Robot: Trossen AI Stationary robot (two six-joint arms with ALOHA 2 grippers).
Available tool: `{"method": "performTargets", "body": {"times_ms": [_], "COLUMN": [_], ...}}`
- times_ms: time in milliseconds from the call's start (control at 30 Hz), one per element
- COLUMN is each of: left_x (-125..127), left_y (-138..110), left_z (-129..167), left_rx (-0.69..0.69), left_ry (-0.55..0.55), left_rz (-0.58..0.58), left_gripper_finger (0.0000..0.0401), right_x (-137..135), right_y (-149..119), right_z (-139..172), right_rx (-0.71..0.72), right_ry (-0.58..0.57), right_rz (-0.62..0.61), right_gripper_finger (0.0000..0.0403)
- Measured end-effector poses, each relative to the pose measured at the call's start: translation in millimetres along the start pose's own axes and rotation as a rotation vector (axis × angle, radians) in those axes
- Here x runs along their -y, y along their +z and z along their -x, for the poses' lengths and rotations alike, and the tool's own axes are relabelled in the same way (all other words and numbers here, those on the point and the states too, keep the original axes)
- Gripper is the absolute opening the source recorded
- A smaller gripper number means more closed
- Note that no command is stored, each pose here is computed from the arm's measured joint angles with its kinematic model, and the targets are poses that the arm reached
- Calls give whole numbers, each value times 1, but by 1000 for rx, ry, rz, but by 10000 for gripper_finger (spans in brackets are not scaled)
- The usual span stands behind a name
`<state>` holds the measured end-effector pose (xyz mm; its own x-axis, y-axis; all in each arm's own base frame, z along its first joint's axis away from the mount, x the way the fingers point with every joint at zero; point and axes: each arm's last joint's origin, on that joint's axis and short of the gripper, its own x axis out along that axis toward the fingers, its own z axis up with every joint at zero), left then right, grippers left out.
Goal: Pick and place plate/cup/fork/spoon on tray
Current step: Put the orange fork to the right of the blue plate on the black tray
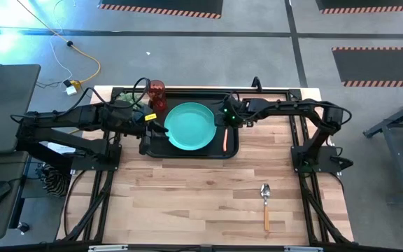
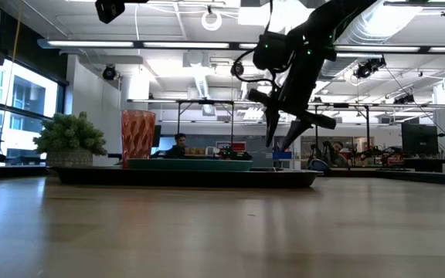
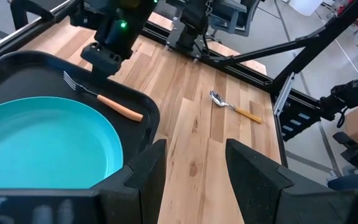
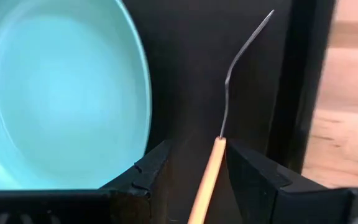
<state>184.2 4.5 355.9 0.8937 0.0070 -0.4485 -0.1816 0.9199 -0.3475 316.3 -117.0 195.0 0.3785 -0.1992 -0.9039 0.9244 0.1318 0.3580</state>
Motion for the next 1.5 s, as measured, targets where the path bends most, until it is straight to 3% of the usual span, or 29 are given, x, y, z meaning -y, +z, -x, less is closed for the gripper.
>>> {"method": "performTargets", "body": {"times_ms": [733, 1500], "left_x": [0, 1], "left_y": [3, 5], "left_z": [0, 0], "left_rx": [35, 61], "left_ry": [21, 10], "left_rz": [0, -1], "left_gripper_finger": [156, 156], "right_x": [0, 4], "right_y": [-11, -16], "right_z": [-3, -44], "right_rx": [-61, -125], "right_ry": [-29, -94], "right_rz": [22, 23], "right_gripper_finger": [138, 138]}}
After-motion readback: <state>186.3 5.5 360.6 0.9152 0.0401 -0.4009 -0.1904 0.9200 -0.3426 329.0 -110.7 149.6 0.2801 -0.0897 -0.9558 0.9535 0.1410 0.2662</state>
